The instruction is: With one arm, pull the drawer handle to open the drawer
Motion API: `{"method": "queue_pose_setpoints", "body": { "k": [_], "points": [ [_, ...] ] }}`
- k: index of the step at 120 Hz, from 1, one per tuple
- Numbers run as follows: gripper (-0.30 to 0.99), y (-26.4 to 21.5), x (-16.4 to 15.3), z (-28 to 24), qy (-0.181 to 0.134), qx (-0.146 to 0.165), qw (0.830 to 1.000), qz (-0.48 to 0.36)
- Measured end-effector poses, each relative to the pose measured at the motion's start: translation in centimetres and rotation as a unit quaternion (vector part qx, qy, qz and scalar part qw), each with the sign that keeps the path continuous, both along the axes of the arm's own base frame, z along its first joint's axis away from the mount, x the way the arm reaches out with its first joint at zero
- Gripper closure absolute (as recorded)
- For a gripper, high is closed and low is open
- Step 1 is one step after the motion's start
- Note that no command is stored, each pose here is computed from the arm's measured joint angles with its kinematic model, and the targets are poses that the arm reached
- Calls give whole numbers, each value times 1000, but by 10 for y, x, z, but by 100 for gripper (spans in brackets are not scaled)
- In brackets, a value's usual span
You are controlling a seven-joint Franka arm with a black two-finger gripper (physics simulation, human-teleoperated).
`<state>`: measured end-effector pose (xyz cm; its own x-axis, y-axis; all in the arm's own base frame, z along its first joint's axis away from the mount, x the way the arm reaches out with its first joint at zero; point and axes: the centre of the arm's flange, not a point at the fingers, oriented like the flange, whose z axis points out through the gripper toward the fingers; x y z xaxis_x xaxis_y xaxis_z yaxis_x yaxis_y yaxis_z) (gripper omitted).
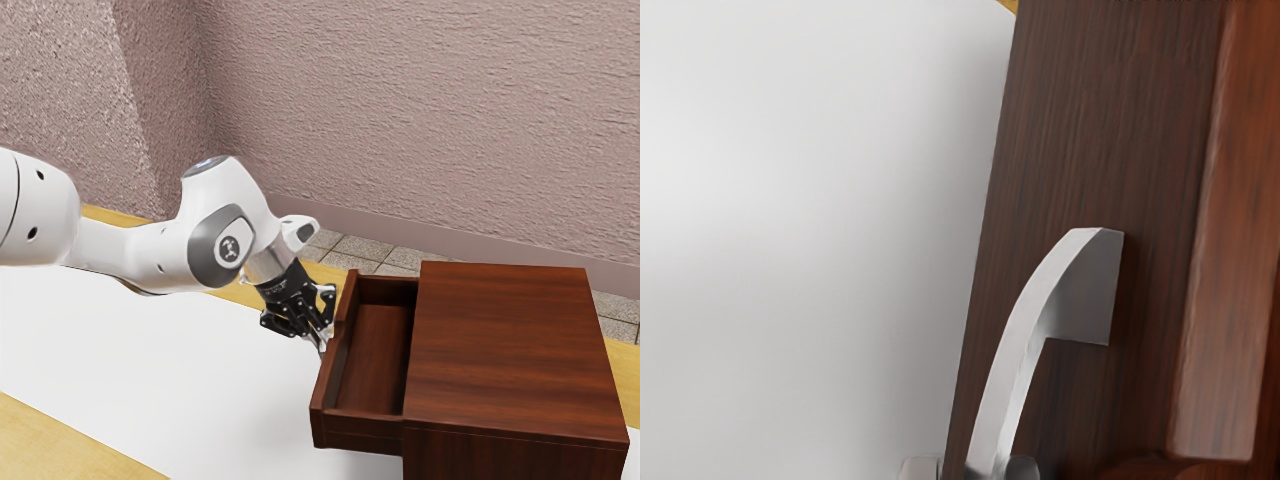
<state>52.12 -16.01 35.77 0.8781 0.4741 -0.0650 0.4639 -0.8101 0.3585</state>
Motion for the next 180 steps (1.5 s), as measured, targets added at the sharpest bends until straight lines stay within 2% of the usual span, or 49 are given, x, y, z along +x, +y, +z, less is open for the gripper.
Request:
{"method": "queue_pose_setpoints", "body": {
  "k": [88, 141, 180],
  "points": [
    [71, 34, -14, 3, -4, 8, 1000, 2],
    [67, 46, -20, 5, -4, 6, 1000, 1],
    [64, 73, -27, 10, -7, -1, 1000, 19]
  ]
}}
